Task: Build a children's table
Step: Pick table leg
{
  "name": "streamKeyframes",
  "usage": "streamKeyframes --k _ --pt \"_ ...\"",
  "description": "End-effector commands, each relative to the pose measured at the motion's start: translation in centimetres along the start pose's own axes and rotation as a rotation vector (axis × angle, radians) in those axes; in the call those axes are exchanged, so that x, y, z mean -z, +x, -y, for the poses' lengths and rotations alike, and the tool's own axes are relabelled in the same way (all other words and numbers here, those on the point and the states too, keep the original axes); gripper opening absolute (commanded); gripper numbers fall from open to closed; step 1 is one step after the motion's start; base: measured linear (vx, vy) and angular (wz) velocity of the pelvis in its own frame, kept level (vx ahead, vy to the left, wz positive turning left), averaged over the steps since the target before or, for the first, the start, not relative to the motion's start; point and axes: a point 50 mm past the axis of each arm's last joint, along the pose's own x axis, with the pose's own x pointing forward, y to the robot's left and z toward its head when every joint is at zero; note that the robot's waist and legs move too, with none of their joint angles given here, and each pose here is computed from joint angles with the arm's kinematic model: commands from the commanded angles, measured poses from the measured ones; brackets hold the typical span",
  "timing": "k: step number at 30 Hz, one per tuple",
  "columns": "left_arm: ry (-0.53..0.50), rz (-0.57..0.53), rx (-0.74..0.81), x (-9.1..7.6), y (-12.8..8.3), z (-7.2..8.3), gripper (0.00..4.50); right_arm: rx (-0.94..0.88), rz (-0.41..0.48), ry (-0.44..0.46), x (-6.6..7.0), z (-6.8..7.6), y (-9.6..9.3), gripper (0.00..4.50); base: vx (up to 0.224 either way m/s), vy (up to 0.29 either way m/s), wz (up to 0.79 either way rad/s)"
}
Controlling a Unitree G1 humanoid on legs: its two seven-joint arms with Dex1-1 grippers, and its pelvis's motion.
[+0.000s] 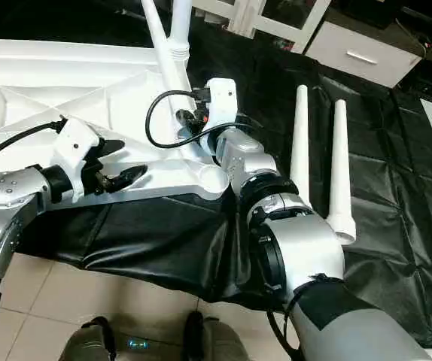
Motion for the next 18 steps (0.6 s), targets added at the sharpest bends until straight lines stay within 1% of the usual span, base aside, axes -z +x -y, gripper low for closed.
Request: streamKeyframes --k 1,4,5,7,8,9,11,12,13,16,18 --pt "-0.001 0.002 0.015 -0.1 0.2 0.4 3.76 0.004 -0.081 0.002 1.7 0.4 -0.3 1.34 0.0 0.0 0.0" --pt "-0.001 0.002 0.012 -0.2 0.3 0.4 3.76 -0.001 -0.088 -0.015 1.7 0.6 -0.3 1.05 0.0 0.0 0.0" --pt "-0.001 0.003 0.011 -0.2 0.3 0.4 3.76 -0.001 -0.086 -0.015 1.6 0.7 -0.4 1.05 0.0 0.0 0.0" --pt "-0.001 0.005 0.009 -0.3 0.3 0.4 3.76 -0.001 -0.08 -0.015 1.4 0.8 -0.4 0.83 0.0 0.0 0.0" --pt "0.0 0.005 0.007 -0.3 0.3 0.4 3.76 0.0 -0.077 -0.015 1.4 0.9 -0.4 0.83 0.0 0.0 0.0" --pt "0.0 0.009 0.005 -0.3 0.4 0.3 3.76 -0.007 -0.071 -0.016 1.3 1.0 -0.5 0.68 0.0 0.0 0.0" --pt "0.0 0.02 -0.004 -0.5 0.5 0.3 3.76 -0.023 -0.058 -0.018 1.0 1.3 -0.6 0.62 0.0 0.0 0.0" --pt "0.0 0.027 -0.01 -0.6 0.6 0.2 3.76 -0.036 -0.05 -0.019 0.8 1.4 -0.7 0.42 0.0 0.0 0.0" --pt "0.0 0.032 -0.014 -0.7 0.7 0.1 3.76 -0.047 -0.045 -0.022 0.6 1.6 -0.8 0.42 0.0 0.0 0.0" --pt "-0.003 0.048 -0.023 -0.9 0.9 0.1 3.76 -0.086 -0.029 -0.029 0.2 2.1 -1.1 0.13 0.0 0.0 0.0" --pt "-0.006 0.06 -0.023 -1.0 1.3 0.3 3.76 -0.102 -0.01 -0.043 -0.3 2.8 -1.6 0.05 0.0 0.0 0.0"
